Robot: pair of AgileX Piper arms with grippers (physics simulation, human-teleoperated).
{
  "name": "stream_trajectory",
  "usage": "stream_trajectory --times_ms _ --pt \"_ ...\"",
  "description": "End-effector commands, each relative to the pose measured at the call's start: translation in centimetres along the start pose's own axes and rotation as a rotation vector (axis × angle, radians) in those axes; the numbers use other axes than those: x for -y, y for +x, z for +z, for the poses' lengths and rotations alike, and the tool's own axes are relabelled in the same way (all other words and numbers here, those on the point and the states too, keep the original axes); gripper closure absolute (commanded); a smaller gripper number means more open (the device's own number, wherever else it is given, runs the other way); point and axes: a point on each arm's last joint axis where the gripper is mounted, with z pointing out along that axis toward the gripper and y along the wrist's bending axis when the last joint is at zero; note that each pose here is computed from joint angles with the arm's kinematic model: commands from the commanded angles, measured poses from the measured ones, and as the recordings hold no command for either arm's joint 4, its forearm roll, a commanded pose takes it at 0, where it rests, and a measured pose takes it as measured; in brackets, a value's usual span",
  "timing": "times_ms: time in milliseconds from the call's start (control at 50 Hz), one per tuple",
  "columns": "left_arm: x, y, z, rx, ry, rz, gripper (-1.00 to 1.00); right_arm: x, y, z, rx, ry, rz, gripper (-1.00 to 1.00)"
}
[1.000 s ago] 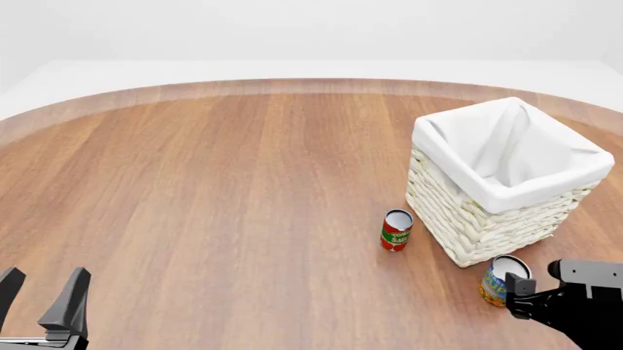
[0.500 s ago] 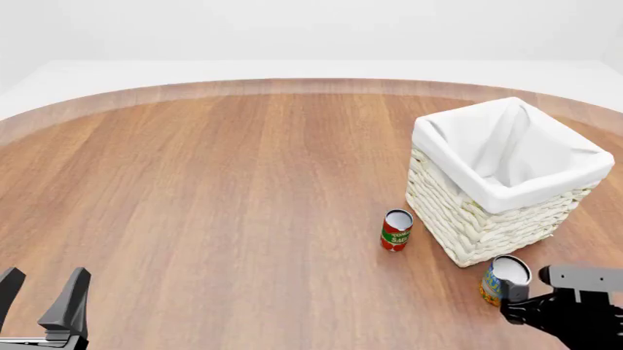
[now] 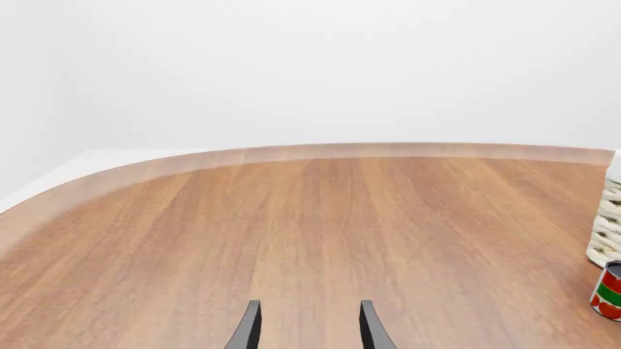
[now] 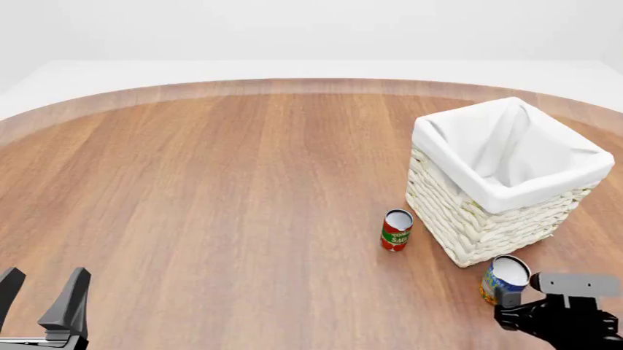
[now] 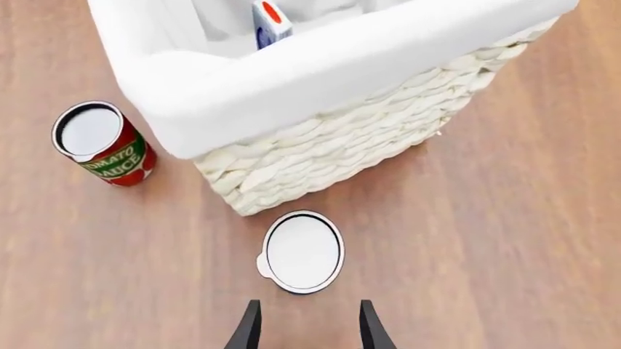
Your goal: Pick up the alphabet soup and the cream cheese box, and put them in the basket.
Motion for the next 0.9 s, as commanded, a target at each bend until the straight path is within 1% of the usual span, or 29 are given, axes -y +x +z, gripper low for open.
stream_trajectory --times_ms 20,80,100,120,140,160,220,420,480,520,600,640,720,760,820,880,900 --pt "0.0 0.0 0.0 0.0 0.0 0.0 -1.0 -0.1 0.8 0.9 -0.012 -0.005 -0.008 -1.0" --pt "0.0 0.0 0.0 0.0 0.0 0.0 -1.0 -0.2 1.1 1.3 -0.018 -0.005 -0.01 -1.0" --pt "0.0 0.0 0.0 0.0 0.0 0.0 -1.0 -0.1 0.6 1.1 -0.018 -0.005 -0.009 -1.0" --pt "0.0 0.0 0.0 0.0 0.0 0.0 -1.0 -0.1 0.6 1.1 -0.018 -0.006 -0.009 -1.0" --pt "0.0 0.0 0.0 0.0 0.0 0.0 -1.0 -0.2 1.0 1.4 -0.019 -0.006 -0.01 -1.0" --pt "0.0 0.0 0.0 0.0 0.0 0.0 -1.0 -0.1 0.6 1.3 -0.02 -0.006 -0.012 -1.0" --pt "0.0 0.0 0.0 0.0 0.0 0.0 -1.0 -0.1 0.5 1.4 -0.021 -0.006 -0.01 -1.0" --pt "0.0 0.0 0.0 0.0 0.0 0.0 -1.0 -0.2 1.1 2.2 -0.025 -0.006 -0.017 -1.0" --pt "0.0 0.0 0.0 0.0 0.0 0.0 -1.0 0.0 0.4 2.1 -0.026 -0.003 -0.017 -1.0" --pt "0.0 0.0 0.0 0.0 0.0 0.0 -1.0 -0.1 0.6 2.3 -0.027 -0.003 -0.017 -1.0" --pt "0.0 0.0 0.0 0.0 0.0 0.0 -1.0 0.0 0.1 2.1 -0.027 -0.003 -0.018 -1.0" --pt "0.0 0.0 0.0 0.0 0.0 0.0 -1.0 0.0 0.0 2.2 -0.025 -0.003 -0.018 -1.0" --pt "0.0 0.0 0.0 0.0 0.0 0.0 -1.0 -0.1 0.7 2.7 -0.027 -0.005 -0.019 -1.0" --pt "0.0 0.0 0.0 0.0 0.0 0.0 -1.0 0.0 0.0 2.4 -0.026 -0.004 -0.017 -1.0" --pt "0.0 0.0 0.0 0.0 0.0 0.0 -1.0 0.0 0.3 2.8 -0.026 -0.003 -0.017 -1.0" --pt "0.0 0.0 0.0 0.0 0.0 0.0 -1.0 0.0 -0.3 2.5 -0.026 -0.005 -0.016 -1.0" --pt "0.0 0.0 0.0 0.0 0.0 0.0 -1.0 -0.1 0.2 2.9 -0.027 -0.004 -0.016 -1.0"
